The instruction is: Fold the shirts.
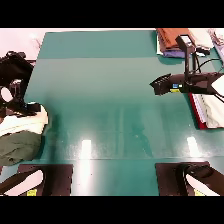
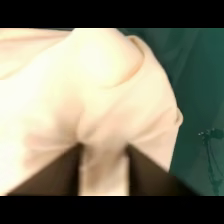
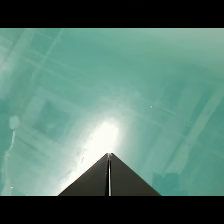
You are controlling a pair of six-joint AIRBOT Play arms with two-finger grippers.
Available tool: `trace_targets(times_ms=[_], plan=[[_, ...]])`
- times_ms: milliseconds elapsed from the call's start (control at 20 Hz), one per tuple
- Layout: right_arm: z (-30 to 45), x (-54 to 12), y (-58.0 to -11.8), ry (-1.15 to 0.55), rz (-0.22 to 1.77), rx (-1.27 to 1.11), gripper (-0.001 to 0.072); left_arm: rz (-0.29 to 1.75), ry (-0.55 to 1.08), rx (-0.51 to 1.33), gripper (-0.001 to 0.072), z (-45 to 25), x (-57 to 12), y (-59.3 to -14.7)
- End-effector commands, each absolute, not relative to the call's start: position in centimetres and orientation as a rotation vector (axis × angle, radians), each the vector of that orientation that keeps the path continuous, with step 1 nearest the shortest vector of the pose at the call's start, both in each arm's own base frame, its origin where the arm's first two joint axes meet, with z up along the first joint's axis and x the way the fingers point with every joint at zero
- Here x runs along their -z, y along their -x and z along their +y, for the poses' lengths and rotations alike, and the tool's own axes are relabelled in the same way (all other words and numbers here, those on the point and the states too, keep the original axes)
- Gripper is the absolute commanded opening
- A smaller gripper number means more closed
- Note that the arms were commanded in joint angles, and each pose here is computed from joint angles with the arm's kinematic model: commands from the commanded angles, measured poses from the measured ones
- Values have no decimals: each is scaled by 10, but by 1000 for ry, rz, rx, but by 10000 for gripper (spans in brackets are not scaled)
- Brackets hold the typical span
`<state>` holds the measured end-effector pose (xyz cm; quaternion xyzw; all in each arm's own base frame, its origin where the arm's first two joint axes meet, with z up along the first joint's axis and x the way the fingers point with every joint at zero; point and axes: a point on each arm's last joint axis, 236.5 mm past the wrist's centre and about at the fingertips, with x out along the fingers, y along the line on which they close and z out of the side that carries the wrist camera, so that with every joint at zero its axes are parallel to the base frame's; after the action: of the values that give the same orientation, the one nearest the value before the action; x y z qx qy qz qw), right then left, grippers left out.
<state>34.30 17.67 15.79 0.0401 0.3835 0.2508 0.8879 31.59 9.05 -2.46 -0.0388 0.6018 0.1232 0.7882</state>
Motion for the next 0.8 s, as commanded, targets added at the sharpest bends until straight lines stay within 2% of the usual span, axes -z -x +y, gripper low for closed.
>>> trace_targets(times_ms=[0, 100, 250, 450, 600, 750], plan=[[177, -163, -347, -88, 774, -518, 16, 1279, 90, -288, 24, 96, 14, -319], [178, -177, -350, -88, 741, -521, 17, 1174, 97, -287, 24, 97, -35, -337], [179, -228, -356, -89, 628, -533, 16, 865, 43, -218, 23, 74, -163, -364], [177, -303, -360, -92, 448, -538, 16, 525, -40, 15, 22, -15, -316, -354], [176, -345, -355, -96, 353, -545, 17, 402, -88, 244, 22, -93, -366, -335], [174, -371, -350, -97, 298, -549, 16, 429, -146, 448, 22, -171, -352, -328]])
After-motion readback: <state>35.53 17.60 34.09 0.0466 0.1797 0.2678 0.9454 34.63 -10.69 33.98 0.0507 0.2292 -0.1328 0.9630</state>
